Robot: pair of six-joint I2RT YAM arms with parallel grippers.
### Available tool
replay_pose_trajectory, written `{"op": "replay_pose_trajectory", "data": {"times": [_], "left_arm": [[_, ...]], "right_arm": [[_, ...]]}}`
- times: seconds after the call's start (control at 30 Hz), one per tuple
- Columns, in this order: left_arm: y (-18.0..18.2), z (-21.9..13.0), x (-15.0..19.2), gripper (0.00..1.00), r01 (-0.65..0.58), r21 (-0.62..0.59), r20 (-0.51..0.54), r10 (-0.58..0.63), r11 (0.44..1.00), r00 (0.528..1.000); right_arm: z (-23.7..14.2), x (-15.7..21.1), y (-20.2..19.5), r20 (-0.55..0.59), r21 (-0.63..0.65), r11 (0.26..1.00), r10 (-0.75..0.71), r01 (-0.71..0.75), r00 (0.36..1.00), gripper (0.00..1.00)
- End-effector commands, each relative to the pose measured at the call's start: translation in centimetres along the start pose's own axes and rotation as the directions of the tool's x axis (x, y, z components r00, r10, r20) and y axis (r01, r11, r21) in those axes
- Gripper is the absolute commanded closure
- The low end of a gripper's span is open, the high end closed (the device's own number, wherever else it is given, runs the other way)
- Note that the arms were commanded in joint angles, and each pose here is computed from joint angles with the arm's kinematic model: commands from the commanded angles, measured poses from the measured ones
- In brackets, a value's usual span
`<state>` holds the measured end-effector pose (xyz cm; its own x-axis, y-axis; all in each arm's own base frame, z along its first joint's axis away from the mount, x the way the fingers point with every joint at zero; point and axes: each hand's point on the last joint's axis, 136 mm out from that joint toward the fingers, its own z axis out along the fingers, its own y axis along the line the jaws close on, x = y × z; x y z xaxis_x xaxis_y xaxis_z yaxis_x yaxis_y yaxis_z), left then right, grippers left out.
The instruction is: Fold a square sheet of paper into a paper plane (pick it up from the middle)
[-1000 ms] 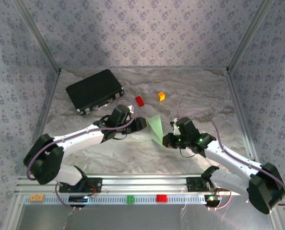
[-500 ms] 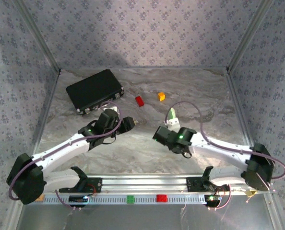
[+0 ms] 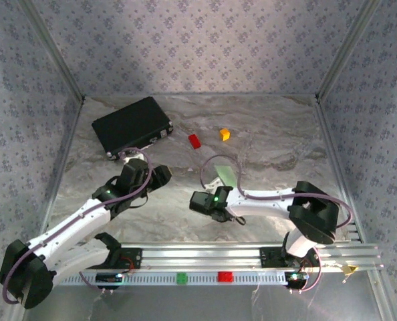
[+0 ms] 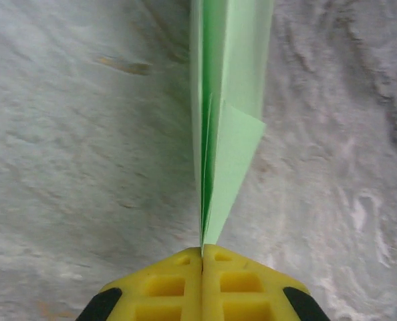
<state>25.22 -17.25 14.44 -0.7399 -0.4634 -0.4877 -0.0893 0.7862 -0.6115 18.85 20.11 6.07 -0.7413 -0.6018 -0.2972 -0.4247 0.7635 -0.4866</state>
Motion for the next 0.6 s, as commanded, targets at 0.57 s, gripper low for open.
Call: {"op": "replay_pose_trajectory", "data": {"times": [0.57], "left_arm": [[-0.5, 2.1, 2.1, 0.35, 0.029, 0.032, -0.111, -0.025, 0.999, 0.993]], "right_arm": [[-2.3, -4.1, 3.4, -0.079, -0.738, 0.572, 0.454, -0.359, 0.887, 0.68]]}}
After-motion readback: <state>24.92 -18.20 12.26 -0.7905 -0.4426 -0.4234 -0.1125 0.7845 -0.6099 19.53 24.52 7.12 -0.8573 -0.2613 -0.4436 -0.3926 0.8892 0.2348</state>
